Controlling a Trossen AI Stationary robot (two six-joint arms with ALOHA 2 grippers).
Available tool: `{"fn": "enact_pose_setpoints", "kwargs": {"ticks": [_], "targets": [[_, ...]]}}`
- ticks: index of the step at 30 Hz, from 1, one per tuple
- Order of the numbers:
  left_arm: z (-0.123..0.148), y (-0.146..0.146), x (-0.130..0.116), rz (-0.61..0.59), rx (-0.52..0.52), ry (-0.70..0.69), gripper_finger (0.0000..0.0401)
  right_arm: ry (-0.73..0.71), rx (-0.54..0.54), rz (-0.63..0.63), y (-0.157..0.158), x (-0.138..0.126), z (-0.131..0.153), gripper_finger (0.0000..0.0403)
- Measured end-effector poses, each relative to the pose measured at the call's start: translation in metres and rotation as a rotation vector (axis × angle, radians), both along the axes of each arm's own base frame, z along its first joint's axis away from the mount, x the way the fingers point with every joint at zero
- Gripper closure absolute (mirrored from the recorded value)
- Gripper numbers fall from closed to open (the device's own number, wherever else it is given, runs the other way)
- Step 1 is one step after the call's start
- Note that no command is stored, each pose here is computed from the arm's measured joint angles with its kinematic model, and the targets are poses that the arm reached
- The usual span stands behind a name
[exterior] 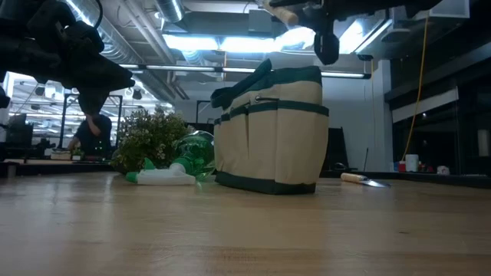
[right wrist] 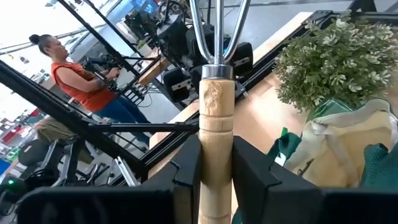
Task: Pick & Place Garden tools in Gardening bag
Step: Put the light brown hand rake into the light brown gardening bag
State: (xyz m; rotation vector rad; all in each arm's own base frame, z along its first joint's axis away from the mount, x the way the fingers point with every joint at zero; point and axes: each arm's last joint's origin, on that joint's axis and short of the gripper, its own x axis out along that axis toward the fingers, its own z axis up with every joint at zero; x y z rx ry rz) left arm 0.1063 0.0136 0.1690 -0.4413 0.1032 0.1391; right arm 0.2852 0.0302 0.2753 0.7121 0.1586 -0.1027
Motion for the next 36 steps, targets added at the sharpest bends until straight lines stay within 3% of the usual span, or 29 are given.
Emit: {"fn": "enact_pose_setpoints", "kwargs": {"ticks": [4,13,36], "targets": [[0.0000,0.0000,0.0000,0.000,0.000,0.000,0.0329,-0.030,0.005,-0.027,0.0053,-0.0004,0.0028,0.0338],[0.0000,0.0000,0.0000,0.000,0.000,0.000,0.0329,-0.078,-0.112,-0.049,0.0078,-0.0003,0.0082,0.0338],[0.0000,0.0000,0.0000,0.000,0.000,0.000,0.0329,-0.067,-0.095,-0.043,0.0052,0.0063,0.0011,0.0333]]}}
